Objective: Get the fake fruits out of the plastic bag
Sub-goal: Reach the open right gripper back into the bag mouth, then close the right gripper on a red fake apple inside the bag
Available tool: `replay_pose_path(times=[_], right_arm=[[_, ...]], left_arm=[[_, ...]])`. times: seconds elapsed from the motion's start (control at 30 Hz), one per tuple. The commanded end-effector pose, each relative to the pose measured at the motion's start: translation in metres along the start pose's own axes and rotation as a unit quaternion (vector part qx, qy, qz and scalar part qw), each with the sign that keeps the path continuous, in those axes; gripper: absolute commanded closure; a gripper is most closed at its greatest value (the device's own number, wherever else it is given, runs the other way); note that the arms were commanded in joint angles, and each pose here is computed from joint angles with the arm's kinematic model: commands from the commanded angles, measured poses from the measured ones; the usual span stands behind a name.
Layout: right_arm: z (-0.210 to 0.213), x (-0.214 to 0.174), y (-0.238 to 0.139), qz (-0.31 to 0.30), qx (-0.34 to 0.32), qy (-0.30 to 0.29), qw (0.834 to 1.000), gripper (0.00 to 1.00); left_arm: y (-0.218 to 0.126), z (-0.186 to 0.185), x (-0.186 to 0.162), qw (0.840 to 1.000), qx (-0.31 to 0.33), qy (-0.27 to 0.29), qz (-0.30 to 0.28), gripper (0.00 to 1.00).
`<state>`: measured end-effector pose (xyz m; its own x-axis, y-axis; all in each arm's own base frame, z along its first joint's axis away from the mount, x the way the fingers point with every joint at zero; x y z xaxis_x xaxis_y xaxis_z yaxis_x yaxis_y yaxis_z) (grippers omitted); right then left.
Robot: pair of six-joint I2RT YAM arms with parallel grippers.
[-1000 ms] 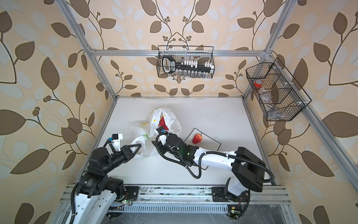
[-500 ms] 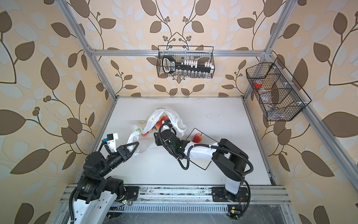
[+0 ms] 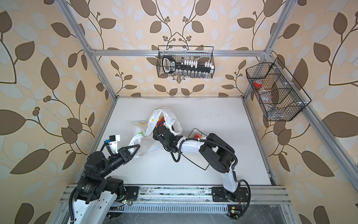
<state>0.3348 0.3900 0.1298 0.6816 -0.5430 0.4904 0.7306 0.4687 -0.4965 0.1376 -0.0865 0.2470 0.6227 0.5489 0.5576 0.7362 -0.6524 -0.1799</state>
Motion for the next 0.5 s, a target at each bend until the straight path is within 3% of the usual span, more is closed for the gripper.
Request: replay_pose_path(times=[0.0,0.47], right_arm=[[-0.004,0.004,0.014,-0.006,-0.025,0.038,0.999,0.37],[-0.013,0.020,0.047,-0.057,-0.090,0.072,0.992,0.28]], left_arm=[[-0.009,-0.018,0.001,0.999,-0.026,0.030,0.003,1.00],[-0.009,-0.023,0.001,0.999,-0.037,0.031,0.013,1.00]])
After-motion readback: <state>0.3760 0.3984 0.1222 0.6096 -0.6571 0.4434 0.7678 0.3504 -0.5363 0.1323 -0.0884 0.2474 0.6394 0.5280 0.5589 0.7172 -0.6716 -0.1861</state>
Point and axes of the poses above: each gripper's point midway between its finger pads, its own y axis out along the fingers, its own z axis along the line the jaws close on, x = y × z, the point moved 5 cm from there along -y, back along the fingers, and after that the axes turned 8 degrees about y, right-handed, at the moved point
